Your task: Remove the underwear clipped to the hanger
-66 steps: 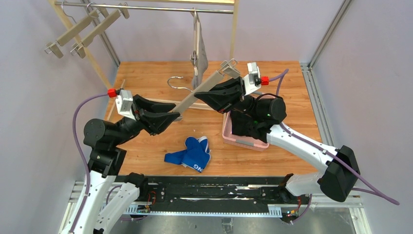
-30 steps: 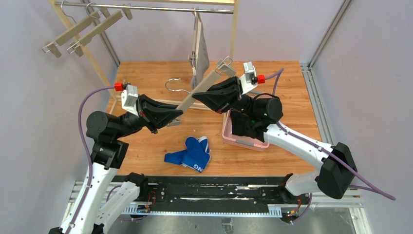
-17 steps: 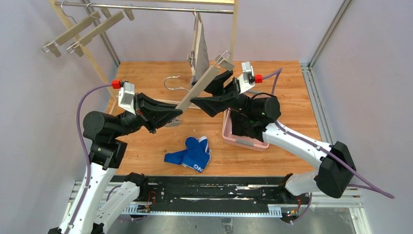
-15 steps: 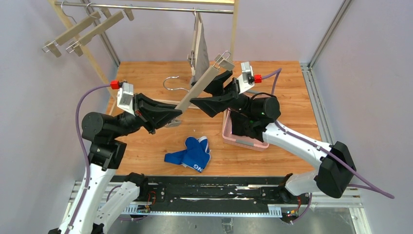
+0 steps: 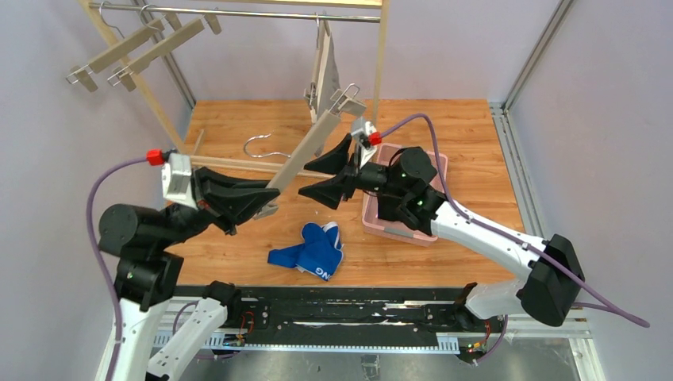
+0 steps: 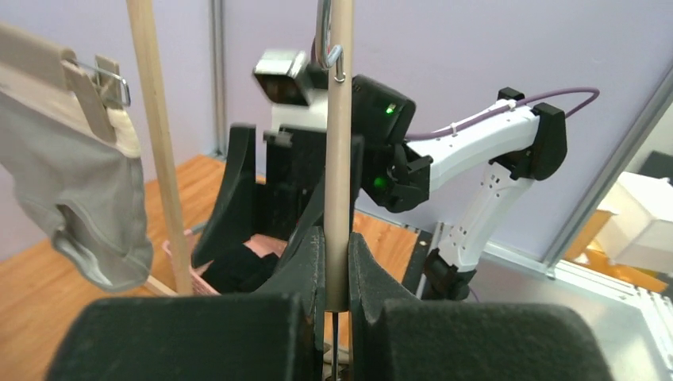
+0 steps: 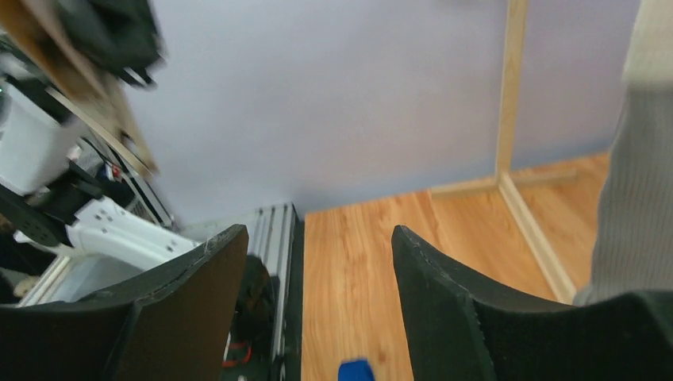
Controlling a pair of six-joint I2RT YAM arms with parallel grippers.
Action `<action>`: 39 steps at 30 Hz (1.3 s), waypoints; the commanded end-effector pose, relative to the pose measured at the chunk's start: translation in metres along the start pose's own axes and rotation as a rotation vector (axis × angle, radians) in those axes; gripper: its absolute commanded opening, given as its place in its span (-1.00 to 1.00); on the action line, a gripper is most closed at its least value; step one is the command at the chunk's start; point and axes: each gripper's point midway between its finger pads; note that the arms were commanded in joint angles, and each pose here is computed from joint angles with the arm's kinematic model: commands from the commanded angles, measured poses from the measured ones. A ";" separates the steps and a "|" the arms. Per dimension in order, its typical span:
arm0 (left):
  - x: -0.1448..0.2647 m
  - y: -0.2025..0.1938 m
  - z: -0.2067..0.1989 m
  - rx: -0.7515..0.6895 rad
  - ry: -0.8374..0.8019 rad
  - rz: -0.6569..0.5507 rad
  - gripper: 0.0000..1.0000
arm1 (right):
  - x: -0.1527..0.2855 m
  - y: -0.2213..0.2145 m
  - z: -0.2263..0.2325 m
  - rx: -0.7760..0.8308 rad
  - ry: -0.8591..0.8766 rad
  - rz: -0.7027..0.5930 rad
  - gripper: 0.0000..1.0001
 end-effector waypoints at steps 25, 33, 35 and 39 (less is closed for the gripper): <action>0.192 0.001 0.100 -0.160 1.262 0.032 -1.00 | 0.100 -0.243 0.052 0.226 -0.088 0.981 0.46; 0.159 -0.002 0.135 -0.169 1.232 0.102 -0.99 | 0.117 -0.316 0.047 0.197 -0.089 1.184 0.48; 0.150 0.003 0.145 -0.189 1.236 0.126 -1.00 | 0.121 -0.333 0.051 0.162 -0.076 1.230 0.48; 0.128 0.015 0.168 -0.216 1.250 0.173 -1.00 | 0.134 -0.362 0.060 0.083 -0.070 1.316 0.28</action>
Point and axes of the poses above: each gripper's point midway between its finger pads, its own x axis back along the fingers, its own z axis along the line the jaws close on, y = z × x, and after that the axes turned 14 degrees about x, right-handed
